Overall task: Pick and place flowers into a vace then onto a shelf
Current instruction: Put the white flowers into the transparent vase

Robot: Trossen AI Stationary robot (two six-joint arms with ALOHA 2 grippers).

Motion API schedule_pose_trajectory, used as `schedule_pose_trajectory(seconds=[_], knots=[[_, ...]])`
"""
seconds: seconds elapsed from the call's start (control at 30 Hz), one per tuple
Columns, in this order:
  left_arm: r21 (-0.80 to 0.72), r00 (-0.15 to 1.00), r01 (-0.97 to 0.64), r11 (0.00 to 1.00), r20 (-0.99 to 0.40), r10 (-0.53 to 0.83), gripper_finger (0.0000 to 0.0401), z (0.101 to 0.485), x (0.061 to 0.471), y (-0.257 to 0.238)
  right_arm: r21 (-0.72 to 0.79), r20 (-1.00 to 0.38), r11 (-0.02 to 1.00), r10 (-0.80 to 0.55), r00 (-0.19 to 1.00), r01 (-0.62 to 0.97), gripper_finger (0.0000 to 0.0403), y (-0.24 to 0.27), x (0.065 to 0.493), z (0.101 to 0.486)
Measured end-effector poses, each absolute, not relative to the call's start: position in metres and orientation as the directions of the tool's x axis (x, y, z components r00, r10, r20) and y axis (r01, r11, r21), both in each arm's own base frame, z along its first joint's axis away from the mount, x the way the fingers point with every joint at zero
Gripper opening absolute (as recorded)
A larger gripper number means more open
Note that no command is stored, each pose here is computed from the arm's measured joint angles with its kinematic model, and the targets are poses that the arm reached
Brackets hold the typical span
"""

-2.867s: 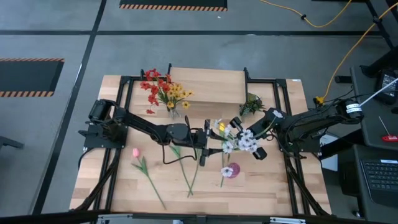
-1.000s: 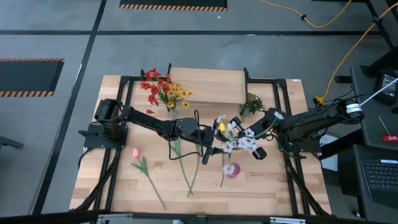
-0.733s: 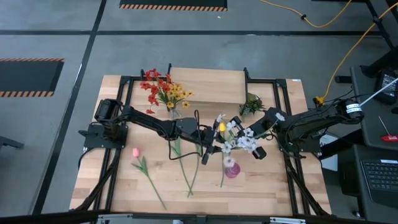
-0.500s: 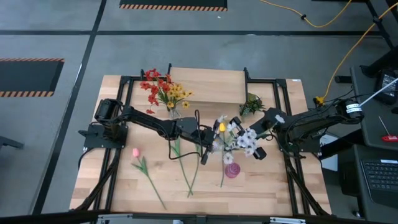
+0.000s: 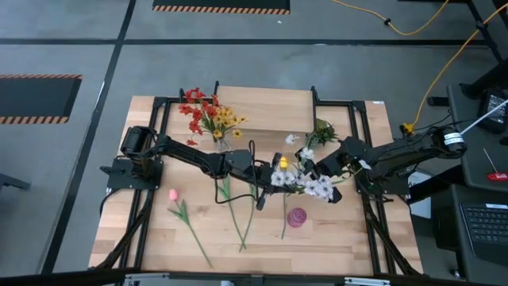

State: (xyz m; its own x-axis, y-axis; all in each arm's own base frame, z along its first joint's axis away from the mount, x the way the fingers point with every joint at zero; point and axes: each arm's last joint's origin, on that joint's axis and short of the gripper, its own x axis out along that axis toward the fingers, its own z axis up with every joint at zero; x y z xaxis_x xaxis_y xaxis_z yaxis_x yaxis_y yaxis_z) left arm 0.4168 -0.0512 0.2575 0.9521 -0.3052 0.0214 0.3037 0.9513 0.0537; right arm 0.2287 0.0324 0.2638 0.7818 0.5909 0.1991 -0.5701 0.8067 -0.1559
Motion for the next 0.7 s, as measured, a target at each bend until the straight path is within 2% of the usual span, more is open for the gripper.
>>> schedule_pose_trajectory(seconds=[0.2,0.43,0.7], knots=[[0.054,0.952,0.304,0.951,0.032,-0.306,0.0004,0.261,0.415,-0.051,-0.156,0.198,0.806,0.591,0.782,-0.57,0.0187,0.032,0.225,0.267],[0.067,0.957,0.288,0.955,0.0,-0.289,0.0004,0.282,0.402,-0.05,-0.133,0.154,0.819,0.573,0.805,-0.557,0.0211,0.026,0.217,0.27],[0.177,0.997,0.063,0.982,-0.056,-0.053,0.0003,0.308,0.376,-0.051,-0.108,0.087,0.87,0.49,0.867,-0.481,0.0209,0.009,0.204,0.272]])
